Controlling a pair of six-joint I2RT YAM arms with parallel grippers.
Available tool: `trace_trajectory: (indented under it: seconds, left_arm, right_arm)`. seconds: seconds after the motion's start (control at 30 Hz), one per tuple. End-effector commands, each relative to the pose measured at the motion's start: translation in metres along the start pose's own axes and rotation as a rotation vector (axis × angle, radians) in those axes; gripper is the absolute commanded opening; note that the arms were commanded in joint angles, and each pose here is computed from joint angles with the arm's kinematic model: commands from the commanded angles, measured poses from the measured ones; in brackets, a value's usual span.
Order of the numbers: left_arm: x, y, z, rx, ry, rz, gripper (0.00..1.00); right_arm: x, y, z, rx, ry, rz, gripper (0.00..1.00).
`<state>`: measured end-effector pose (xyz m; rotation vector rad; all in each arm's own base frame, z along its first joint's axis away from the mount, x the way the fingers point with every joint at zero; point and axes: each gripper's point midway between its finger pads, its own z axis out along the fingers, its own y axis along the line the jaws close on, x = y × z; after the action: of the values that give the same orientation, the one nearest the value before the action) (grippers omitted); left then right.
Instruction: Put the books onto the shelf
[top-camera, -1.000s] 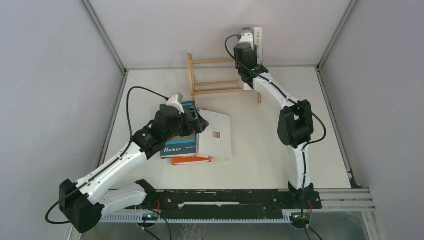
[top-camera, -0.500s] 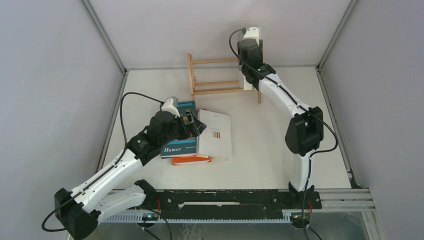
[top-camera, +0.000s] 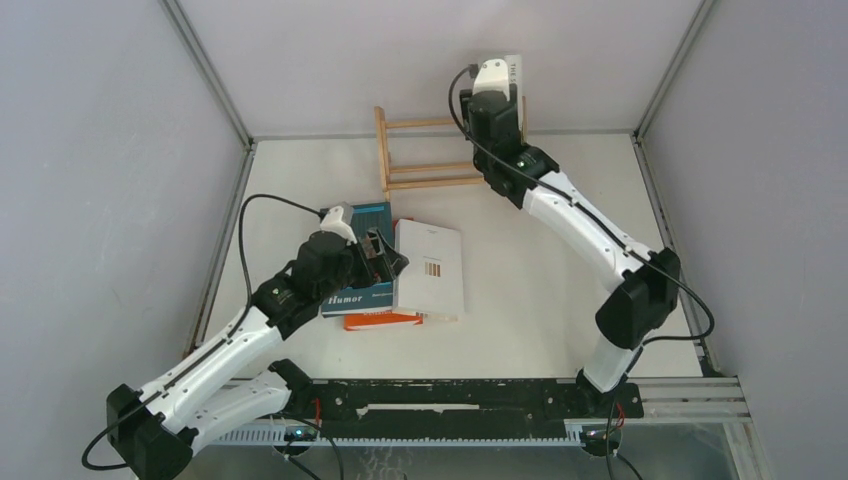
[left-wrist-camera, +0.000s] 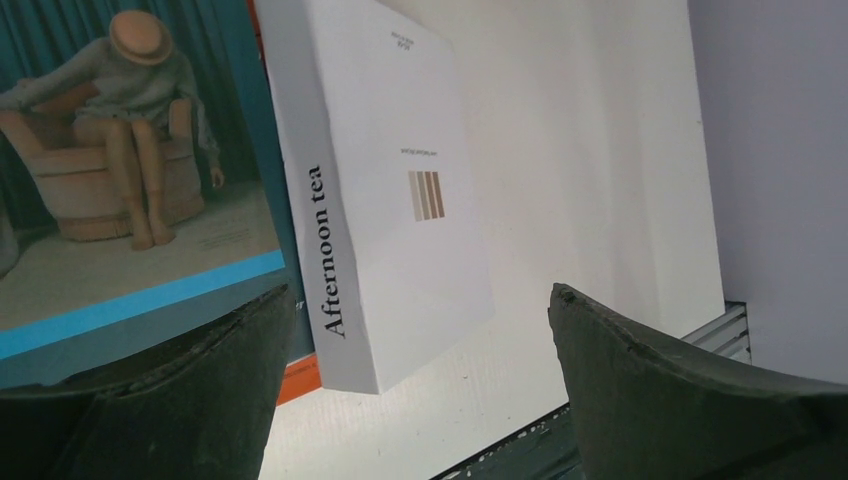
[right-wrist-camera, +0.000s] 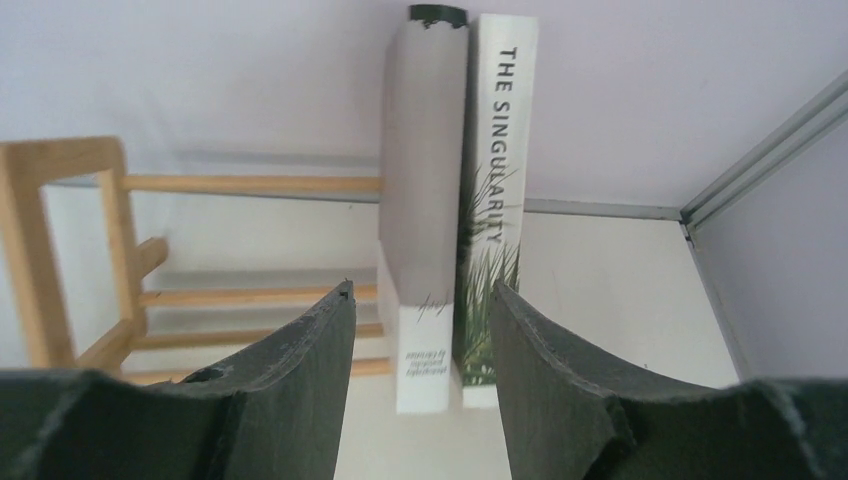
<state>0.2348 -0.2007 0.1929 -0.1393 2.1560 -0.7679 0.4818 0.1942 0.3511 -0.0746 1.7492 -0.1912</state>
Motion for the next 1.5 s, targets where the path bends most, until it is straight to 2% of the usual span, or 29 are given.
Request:
trace_trajectory:
  seconds: [0.0, 0.3, 0.57, 0.77, 1.0, 1.23, 1.47]
  left_arm:
    - [0.005, 0.009, 0.003, -0.006, -0.018, -0.021, 1.0]
    - [0.035, 0.023, 0.018, 0.005, 0.041, -0.028, 1.0]
    - [0.045, 0.025, 0.031, 0.005, 0.08, -0.012, 1.0]
    - [0.048, 0.028, 0.037, -0.004, 0.092, -0.003, 1.0]
    - [0.05, 0.03, 0.045, 0.002, 0.12, -0.009, 1.0]
    - [0.053, 0.036, 0.052, -0.003, 0.14, -0.02, 1.0]
    - [0.056, 0.038, 0.06, -0.003, 0.164, -0.019, 1.0]
  right_arm:
    - [-0.015, 0.0, -0.046, -0.004, -0.042, 0.003, 0.58]
    - [0.061, 0.038, -0.112, -0.108, 0.108, 0.024, 0.57]
    - [0.131, 0.059, -0.14, -0.131, 0.276, 0.072, 0.56]
    - [0.178, 0.064, -0.142, -0.113, 0.378, 0.101, 0.47]
    - [0.218, 0.079, -0.133, -0.133, 0.48, 0.128, 0.29]
    - [0.242, 0.09, -0.123, -0.139, 0.542, 0.147, 0.23]
    - [0.26, 0.098, -0.116, -0.142, 0.584, 0.155, 0.21]
